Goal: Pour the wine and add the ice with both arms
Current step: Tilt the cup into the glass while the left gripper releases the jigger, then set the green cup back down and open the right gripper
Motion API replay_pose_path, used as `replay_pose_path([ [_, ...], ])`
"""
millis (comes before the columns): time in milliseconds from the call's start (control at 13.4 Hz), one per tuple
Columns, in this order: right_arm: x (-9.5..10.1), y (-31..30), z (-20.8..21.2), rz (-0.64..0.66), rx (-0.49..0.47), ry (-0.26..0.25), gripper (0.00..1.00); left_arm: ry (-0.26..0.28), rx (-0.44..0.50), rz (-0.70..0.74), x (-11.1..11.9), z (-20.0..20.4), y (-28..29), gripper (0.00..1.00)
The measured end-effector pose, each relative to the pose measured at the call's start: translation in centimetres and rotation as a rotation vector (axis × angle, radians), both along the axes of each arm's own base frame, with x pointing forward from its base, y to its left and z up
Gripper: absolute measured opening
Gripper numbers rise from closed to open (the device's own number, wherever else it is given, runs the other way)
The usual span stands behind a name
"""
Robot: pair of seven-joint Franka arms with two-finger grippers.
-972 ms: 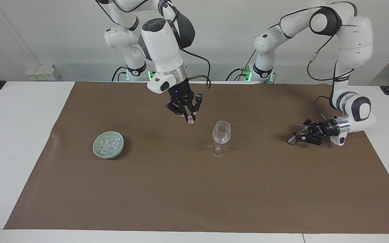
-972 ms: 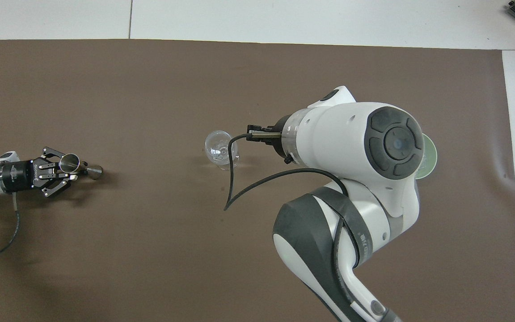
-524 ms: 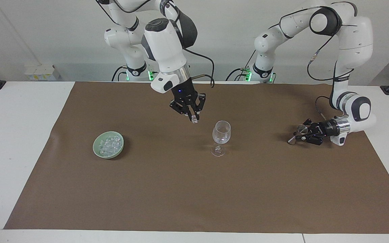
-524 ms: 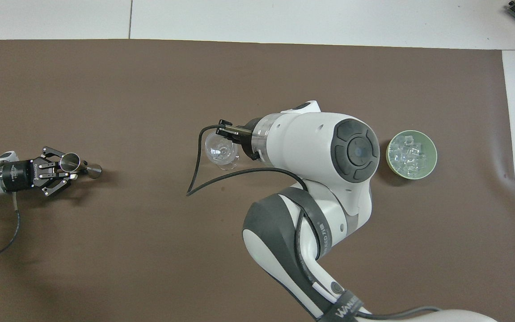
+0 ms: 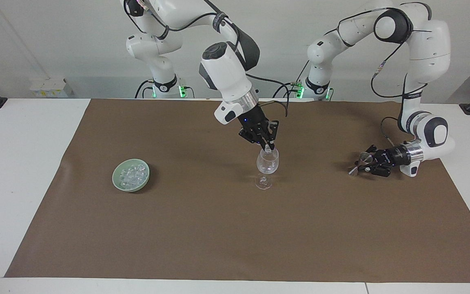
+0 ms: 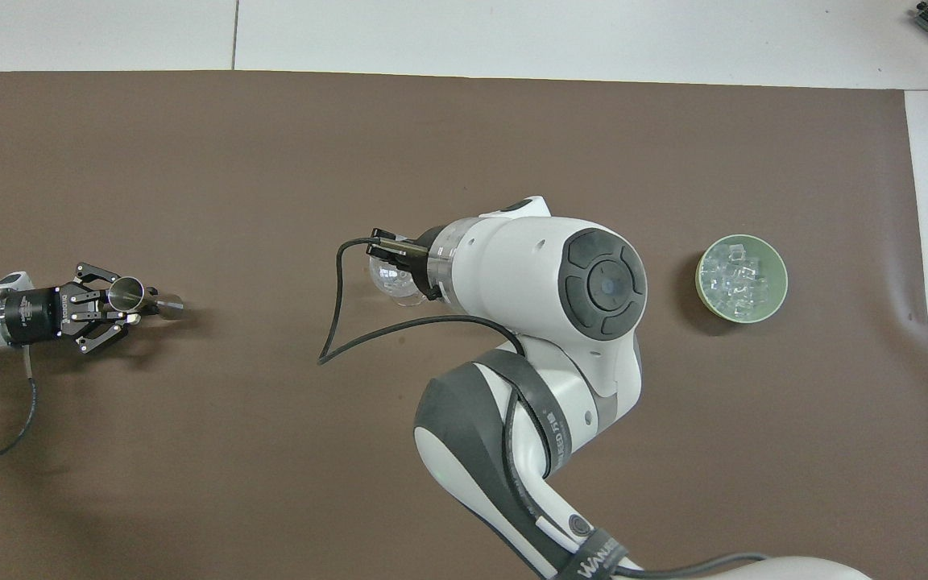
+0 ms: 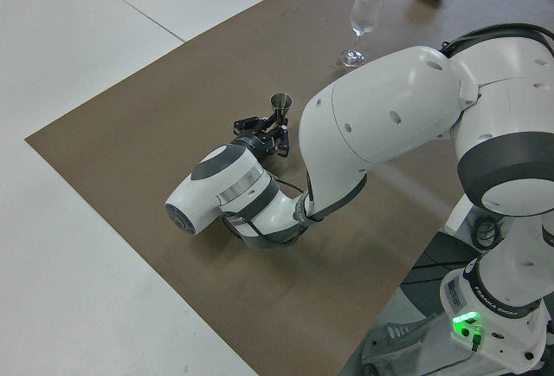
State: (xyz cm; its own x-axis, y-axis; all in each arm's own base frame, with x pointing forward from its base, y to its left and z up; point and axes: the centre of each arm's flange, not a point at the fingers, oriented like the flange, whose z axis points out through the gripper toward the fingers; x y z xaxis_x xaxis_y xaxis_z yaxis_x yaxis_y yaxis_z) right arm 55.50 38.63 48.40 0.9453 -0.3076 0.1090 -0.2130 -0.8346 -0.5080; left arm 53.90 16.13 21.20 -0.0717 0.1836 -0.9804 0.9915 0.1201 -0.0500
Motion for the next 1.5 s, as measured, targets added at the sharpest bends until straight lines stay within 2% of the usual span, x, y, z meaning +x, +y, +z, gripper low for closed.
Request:
replay_pose_path([
  [299, 0.1, 0.0, -0.4, 0.000, -0.002, 0.006, 0.26, -0.006, 0.003, 0.001, 0.2, 0.2, 0.1, 0.74],
  [374, 0.1, 0.0, -0.5, 0.000, -0.003, 0.006, 0.33, -0.009, 0.005, 0.002, 0.3, 0.3, 0.3, 0.84],
  [449, 0.1, 0.0, -0.5, 0.000, -0.003, 0.006, 0.39, -0.013, 0.007, 0.003, 0.4, 0.5, 0.4, 0.84],
  [524, 0.1, 0.0, -0.5, 0.000, -0.003, 0.006, 0.39, -0.017, 0.009, 0.005, 0.5, 0.6, 0.6, 0.88],
  [598, 0.1, 0.0, -0.5, 0.000, -0.003, 0.006, 0.45, -0.020, 0.014, 0.003, 0.6, 0.8, 0.7, 0.99],
  [673, 0.1, 0.0, -0.4, 0.000, -0.002, 0.005, 0.52, -0.024, 0.021, -0.001, 0.7, 0.9, 1.0, 1.00],
  [748, 0.2, -0.1, -0.4, -0.002, -0.002, 0.004, 0.52, -0.029, 0.033, -0.008, 0.8, 1.2, 1.4, 1.00],
  [823, 0.4, -0.3, -0.3, -0.006, -0.002, 0.002, 0.60, -0.036, 0.046, -0.018, 0.9, 1.5, 2.0, 1.00],
  [897, 0.6, -0.6, -0.1, -0.010, -0.004, -0.005, 0.69, -0.044, 0.062, -0.031, 1.0, 2.0, 2.6, 1.00],
  [1047, 1.0, -1.8, 1.0, -0.008, -0.039, -0.032, 0.94, -0.066, 0.105, -0.067, 1.4, 3.2, 3.7, 1.00],
  [1122, 1.2, -3.2, 1.9, -0.002, -0.084, -0.039, 1.00, -0.083, 0.131, -0.086, 1.9, 4.1, 4.0, 1.00],
  [1271, 1.4, -6.8, 3.9, -0.003, -0.192, -0.031, 1.00, -0.126, 0.197, -0.129, 2.9, 6.6, 4.5, 1.00],
  [1496, 0.8, -11.9, 7.1, -0.004, -0.293, 0.012, 1.00, -0.203, 0.337, -0.225, 4.3, 12.3, 3.8, 1.00],
])
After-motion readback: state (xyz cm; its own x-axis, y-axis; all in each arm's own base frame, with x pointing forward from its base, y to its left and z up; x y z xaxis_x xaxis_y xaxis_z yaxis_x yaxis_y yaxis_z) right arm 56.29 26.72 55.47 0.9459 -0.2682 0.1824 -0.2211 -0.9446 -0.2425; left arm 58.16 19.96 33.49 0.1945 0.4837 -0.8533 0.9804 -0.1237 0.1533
